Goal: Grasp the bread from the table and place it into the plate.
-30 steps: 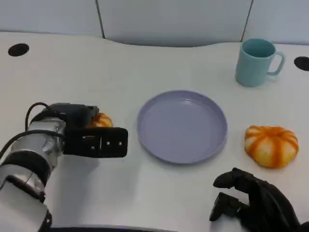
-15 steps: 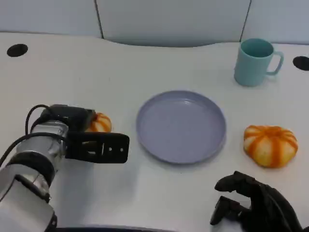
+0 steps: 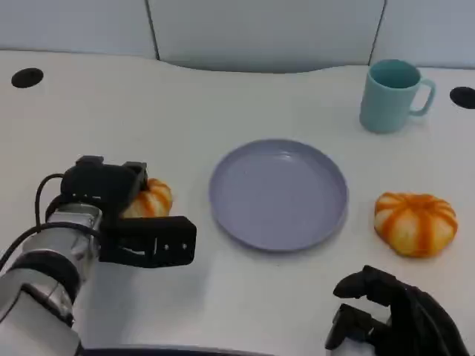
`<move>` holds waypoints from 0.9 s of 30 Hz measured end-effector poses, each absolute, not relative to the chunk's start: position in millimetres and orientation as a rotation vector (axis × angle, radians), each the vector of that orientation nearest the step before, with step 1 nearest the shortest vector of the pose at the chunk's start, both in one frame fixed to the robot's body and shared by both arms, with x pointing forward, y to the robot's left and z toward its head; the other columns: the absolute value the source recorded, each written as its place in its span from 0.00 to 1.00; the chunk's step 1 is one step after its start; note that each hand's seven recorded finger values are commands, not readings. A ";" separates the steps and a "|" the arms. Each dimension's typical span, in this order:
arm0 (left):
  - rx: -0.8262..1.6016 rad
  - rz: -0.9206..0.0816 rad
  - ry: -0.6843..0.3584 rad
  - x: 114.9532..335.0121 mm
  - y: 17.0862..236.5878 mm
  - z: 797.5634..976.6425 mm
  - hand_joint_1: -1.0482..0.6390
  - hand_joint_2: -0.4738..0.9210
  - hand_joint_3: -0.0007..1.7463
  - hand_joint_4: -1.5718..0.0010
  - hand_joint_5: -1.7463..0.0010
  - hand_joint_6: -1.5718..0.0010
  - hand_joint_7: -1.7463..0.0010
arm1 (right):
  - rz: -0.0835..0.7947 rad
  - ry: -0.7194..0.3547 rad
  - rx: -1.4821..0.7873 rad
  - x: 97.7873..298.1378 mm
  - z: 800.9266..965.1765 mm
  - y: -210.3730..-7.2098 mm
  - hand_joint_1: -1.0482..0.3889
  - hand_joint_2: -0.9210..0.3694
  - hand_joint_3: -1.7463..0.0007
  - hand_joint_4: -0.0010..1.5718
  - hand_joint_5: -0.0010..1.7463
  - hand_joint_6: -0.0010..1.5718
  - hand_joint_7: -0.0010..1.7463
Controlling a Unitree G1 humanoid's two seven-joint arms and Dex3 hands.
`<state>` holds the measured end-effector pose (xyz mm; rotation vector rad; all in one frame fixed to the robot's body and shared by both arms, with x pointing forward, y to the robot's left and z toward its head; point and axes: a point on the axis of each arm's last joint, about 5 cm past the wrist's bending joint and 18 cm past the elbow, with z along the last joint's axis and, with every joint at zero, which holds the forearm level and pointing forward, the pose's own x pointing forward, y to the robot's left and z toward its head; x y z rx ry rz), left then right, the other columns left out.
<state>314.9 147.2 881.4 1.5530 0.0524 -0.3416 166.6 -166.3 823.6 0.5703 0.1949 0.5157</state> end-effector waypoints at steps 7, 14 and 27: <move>1.508 -0.339 0.062 315.2 150.4 882.4 0.46 1.00 0.08 0.61 0.00 0.69 0.01 | 0.518 0.197 0.567 166.4 823.9 -165.5 0.39 0.00 0.75 0.46 0.78 0.45 0.55; 1.357 -0.309 0.052 316.4 155.5 886.1 0.51 1.00 0.10 0.55 0.00 0.68 0.00 | 0.517 0.187 0.555 167.5 824.6 -164.2 0.38 0.00 0.73 0.44 0.80 0.44 0.57; 1.086 -0.249 -0.131 327.3 155.1 912.0 0.55 0.96 0.10 0.48 0.00 0.60 0.00 | 0.524 0.191 0.557 171.9 823.5 -162.3 0.39 0.00 0.74 0.44 0.80 0.44 0.57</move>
